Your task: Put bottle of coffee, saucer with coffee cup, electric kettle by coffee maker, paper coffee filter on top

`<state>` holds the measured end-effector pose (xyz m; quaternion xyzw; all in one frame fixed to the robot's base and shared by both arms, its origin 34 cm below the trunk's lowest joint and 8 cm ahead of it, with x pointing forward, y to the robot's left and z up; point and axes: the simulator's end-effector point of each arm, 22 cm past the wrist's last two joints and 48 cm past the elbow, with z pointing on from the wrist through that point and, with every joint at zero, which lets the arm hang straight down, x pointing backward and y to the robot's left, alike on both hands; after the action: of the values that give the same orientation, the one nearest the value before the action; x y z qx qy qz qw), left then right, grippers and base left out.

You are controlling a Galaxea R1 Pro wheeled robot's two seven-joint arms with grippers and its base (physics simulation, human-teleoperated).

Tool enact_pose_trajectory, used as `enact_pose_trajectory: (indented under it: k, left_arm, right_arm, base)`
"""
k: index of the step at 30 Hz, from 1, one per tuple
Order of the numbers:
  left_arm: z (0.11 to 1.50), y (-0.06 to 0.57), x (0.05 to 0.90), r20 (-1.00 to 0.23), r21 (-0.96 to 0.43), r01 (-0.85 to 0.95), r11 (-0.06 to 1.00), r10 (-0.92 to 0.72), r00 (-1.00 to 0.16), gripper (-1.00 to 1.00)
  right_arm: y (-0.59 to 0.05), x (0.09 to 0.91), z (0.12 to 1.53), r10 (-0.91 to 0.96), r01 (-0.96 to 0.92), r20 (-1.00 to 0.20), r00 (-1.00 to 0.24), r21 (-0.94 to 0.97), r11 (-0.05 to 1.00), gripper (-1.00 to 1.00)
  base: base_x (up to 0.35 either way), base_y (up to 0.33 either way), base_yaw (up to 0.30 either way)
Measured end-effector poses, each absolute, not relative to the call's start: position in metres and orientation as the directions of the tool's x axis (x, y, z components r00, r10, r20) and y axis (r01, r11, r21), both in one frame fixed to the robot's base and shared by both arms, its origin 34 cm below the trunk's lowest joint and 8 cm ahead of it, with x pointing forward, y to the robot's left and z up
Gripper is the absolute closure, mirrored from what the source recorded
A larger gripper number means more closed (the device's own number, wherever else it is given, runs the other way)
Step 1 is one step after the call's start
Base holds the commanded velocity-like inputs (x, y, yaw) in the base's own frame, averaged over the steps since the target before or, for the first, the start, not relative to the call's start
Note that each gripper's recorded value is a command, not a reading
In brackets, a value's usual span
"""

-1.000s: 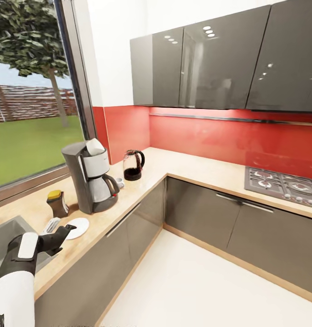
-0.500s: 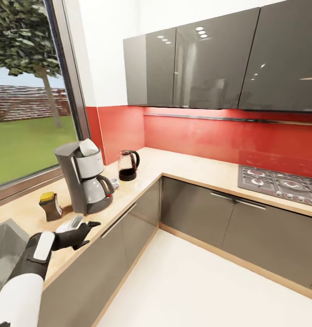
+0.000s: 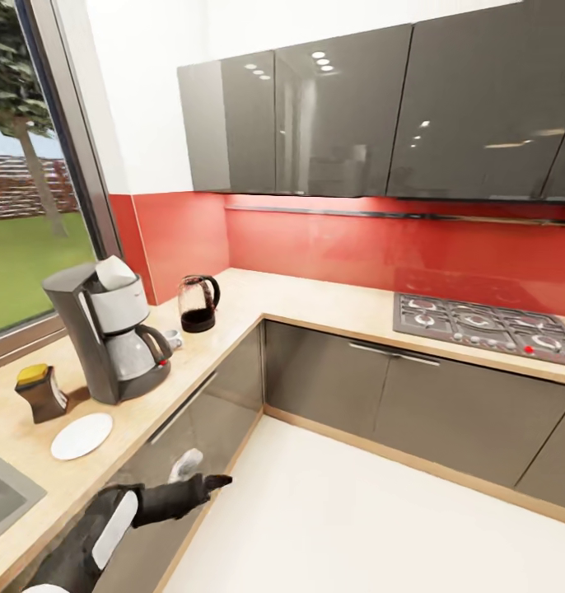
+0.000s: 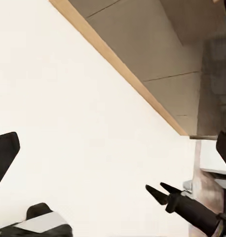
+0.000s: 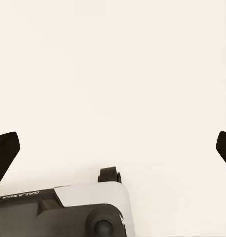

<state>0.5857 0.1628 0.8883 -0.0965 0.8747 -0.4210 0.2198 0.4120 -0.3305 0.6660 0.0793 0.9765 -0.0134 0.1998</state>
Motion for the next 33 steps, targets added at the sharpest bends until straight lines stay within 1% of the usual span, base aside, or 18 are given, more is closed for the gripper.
enact_pose_trajectory:
  k: [4, 5, 8, 11, 12, 13, 15, 20, 25, 33]
  left_arm:
    - [0.836, 0.174, 0.554, -0.423, -0.650, 0.096, 0.754, -0.254, -0.870, -1.00]
    - [0.829, 0.176, 0.550, -0.437, -0.632, 0.107, 0.768, -0.238, -0.868, -1.00]
    - [0.783, 0.193, 0.521, -0.501, -0.513, 0.166, 0.842, -0.136, -0.855, -1.00]
    - [0.750, 0.206, 0.497, -0.547, -0.434, 0.197, 0.879, -0.084, -0.833, -1.00]
    - [0.741, 0.213, 0.490, -0.558, -0.404, 0.192, 0.895, -0.074, -0.827, -1.00]
    - [0.715, 0.237, 0.475, -0.570, -0.286, 0.126, 0.950, -0.063, -0.819, -1.00]
    - [0.707, 0.243, 0.470, -0.565, -0.234, 0.084, 0.969, -0.066, -0.822, -1.00]
    - [0.688, 0.274, 0.454, -0.539, -0.038, -0.032, 0.999, -0.047, -0.841, -1.00]
    - [0.687, 0.278, 0.453, -0.537, -0.022, -0.035, 0.999, -0.041, -0.843, -1.00]
    - [0.687, 0.277, 0.452, -0.539, -0.023, -0.033, 0.999, -0.040, -0.841, -1.00]
  right_arm:
    - [-0.331, 0.413, 0.666, 0.150, 0.161, -0.395, -0.907, 0.005, 0.987, -1.00]
    - [-0.331, 0.413, 0.667, 0.150, 0.161, -0.395, -0.906, 0.005, 0.987, -1.00]
    - [-0.332, 0.417, 0.668, 0.151, 0.162, -0.405, -0.902, 0.008, 0.987, -1.00]
    - [-0.332, 0.441, 0.679, 0.145, 0.155, -0.459, -0.876, 0.016, 0.988, -1.00]
    - [-0.331, 0.453, 0.684, 0.142, 0.151, -0.483, -0.864, 0.021, 0.988, -1.00]
    - [-0.330, 0.474, 0.695, 0.137, 0.143, -0.526, -0.839, 0.030, 0.989, -1.00]
    - [-0.329, 0.477, 0.697, 0.136, 0.141, -0.533, -0.835, 0.031, 0.990, -1.00]
    - [-0.331, 0.473, 0.695, 0.135, 0.144, -0.526, -0.840, 0.024, 0.989, -1.00]
    - [-0.341, 0.458, 0.688, 0.135, 0.150, -0.497, -0.857, 0.009, 0.989, -1.00]
    - [-0.351, 0.455, 0.688, 0.131, 0.153, -0.495, -0.859, -0.003, 0.988, -1.00]
  base:
    - [0.000, 0.000, -0.263]
    - [0.000, 0.000, -0.257]
    - [0.000, 0.000, -0.235]
    - [0.000, 0.000, -0.217]
    - [0.000, 0.000, -0.209]
    - [0.000, 0.000, -0.209]
    - [0.000, 0.000, -0.202]
    - [0.000, 0.000, -0.116]
    - [0.000, 0.000, -0.009]
    - [0.000, 0.000, 0.000]
